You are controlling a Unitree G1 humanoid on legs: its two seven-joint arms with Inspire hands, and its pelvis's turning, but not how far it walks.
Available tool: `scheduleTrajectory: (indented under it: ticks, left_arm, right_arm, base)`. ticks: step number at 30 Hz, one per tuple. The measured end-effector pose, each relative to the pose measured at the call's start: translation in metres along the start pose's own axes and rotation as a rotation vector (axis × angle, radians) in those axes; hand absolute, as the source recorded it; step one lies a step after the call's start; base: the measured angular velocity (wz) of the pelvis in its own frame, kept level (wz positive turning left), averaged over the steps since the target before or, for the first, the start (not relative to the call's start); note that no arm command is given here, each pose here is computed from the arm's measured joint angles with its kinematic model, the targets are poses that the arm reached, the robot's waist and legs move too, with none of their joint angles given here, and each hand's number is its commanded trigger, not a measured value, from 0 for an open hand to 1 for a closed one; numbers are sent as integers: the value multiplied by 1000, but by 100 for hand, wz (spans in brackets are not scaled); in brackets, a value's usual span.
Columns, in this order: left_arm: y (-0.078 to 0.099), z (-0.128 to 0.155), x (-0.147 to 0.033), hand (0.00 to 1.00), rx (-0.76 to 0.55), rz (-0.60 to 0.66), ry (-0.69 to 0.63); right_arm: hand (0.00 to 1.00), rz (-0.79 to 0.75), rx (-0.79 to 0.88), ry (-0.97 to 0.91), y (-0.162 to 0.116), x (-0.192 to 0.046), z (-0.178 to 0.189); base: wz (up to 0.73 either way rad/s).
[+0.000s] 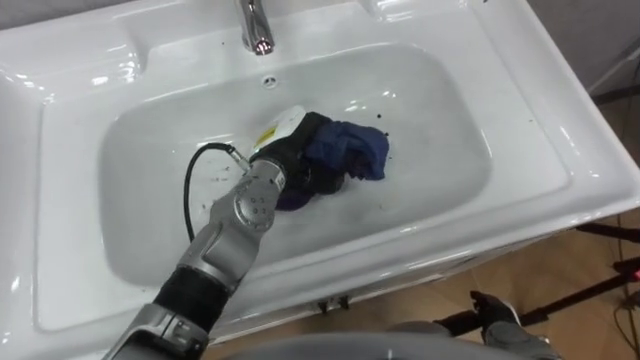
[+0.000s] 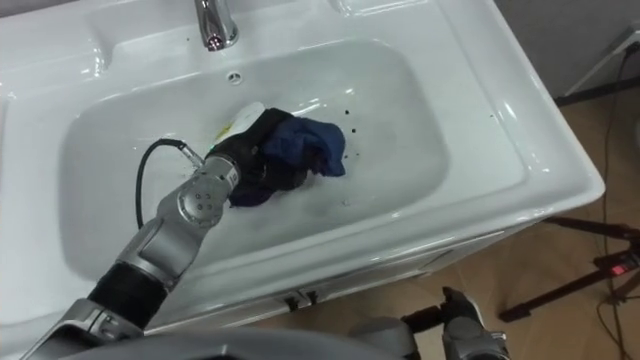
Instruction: Wipe basin
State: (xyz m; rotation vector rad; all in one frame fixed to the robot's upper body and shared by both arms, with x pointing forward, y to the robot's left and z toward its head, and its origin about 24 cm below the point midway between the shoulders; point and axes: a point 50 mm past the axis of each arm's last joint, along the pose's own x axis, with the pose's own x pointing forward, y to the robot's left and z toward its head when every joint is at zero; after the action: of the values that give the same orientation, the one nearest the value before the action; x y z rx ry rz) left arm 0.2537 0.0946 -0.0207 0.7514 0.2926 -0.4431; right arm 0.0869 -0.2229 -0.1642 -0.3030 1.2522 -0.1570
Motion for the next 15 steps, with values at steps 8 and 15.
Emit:
scheduleTrajectory:
  ticks: [8, 15]
  left_arm:
    - [6, 17, 8, 100, -55, -4, -55]
    - [19, 30, 12, 100, -58, 38, -88]
  right_arm:
    - [0, -34, 67, -1, -3, 0, -2]
    - [0, -47, 101, 41, 2, -3, -16]
  base:
    - [-14]
    - [1]
